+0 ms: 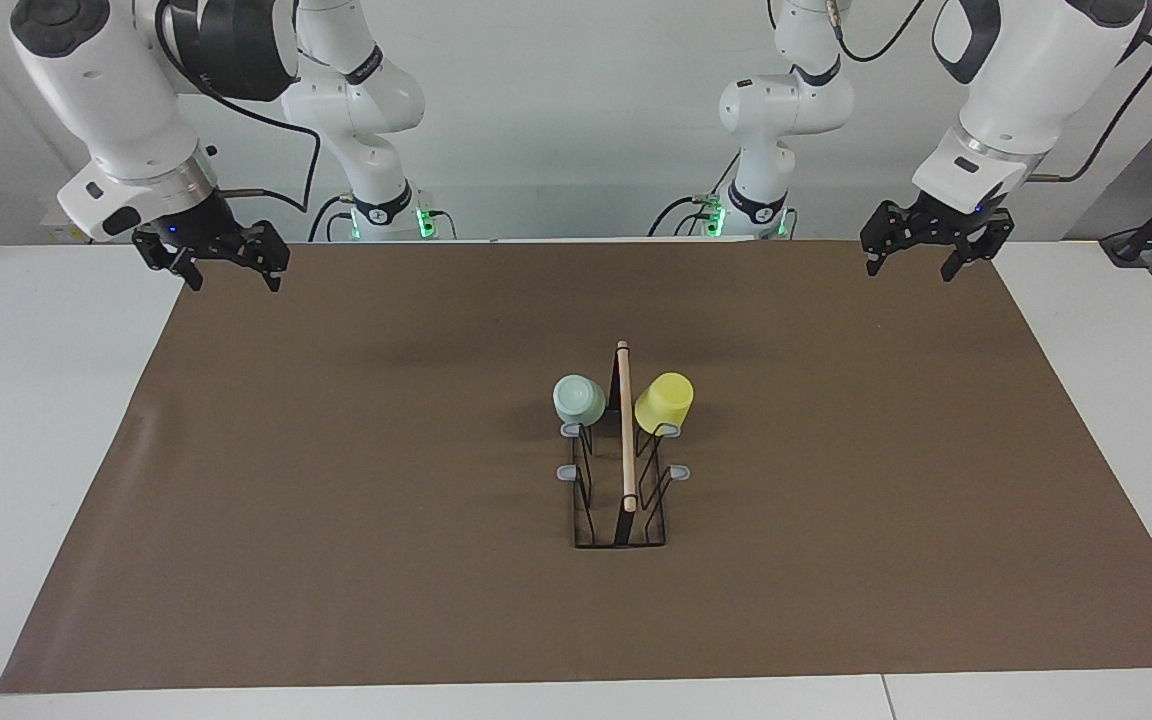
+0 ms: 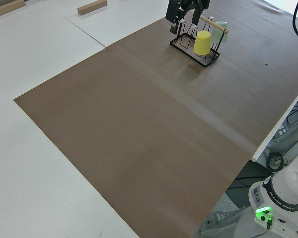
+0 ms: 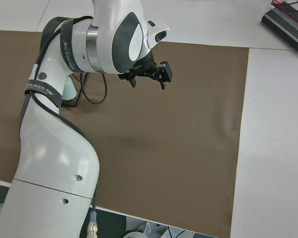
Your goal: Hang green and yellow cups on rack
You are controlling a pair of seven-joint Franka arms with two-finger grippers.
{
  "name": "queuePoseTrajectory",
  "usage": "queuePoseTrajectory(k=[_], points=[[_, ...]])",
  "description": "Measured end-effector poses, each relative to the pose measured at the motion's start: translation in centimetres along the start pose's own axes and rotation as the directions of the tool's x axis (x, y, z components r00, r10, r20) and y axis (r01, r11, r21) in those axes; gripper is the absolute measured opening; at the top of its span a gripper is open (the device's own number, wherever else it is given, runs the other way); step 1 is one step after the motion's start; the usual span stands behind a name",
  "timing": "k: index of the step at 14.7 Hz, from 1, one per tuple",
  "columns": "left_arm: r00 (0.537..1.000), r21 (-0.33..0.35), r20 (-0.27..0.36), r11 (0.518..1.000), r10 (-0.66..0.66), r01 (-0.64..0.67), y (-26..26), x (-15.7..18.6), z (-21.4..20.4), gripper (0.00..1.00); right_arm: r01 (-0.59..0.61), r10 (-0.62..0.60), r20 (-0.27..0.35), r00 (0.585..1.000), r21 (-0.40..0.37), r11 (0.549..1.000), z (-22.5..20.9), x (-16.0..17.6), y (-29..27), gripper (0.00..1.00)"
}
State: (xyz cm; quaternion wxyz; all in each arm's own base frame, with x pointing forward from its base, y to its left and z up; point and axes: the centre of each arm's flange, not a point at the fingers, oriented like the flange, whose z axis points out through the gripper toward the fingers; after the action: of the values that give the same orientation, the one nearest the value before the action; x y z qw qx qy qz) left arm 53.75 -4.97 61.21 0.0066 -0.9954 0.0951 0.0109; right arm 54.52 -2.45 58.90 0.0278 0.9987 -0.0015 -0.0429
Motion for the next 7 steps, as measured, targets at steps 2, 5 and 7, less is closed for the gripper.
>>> queuePoseTrajectory(k=[2,5,7], points=[[1.000,-0.001,0.007,1.000,0.000,0.000,0.0,-0.1,0.1,1.00,-0.001,0.001,0.012,1.000,0.001,1.000,-0.7,-0.4,-0.1,1.00],[1.000,-0.001,0.007,1.000,0.000,0.000,0.0,-0.1,0.0,1.00,-0.071,0.068,0.037,0.997,0.073,0.995,-2.8,-1.3,-0.8,1.00],[1.000,0.000,0.006,1.000,0.000,0.000,0.0,-0.1,0.0,1.00,-0.083,0.080,0.032,0.996,0.085,0.993,-3.6,-1.5,-1.1,1.00]])
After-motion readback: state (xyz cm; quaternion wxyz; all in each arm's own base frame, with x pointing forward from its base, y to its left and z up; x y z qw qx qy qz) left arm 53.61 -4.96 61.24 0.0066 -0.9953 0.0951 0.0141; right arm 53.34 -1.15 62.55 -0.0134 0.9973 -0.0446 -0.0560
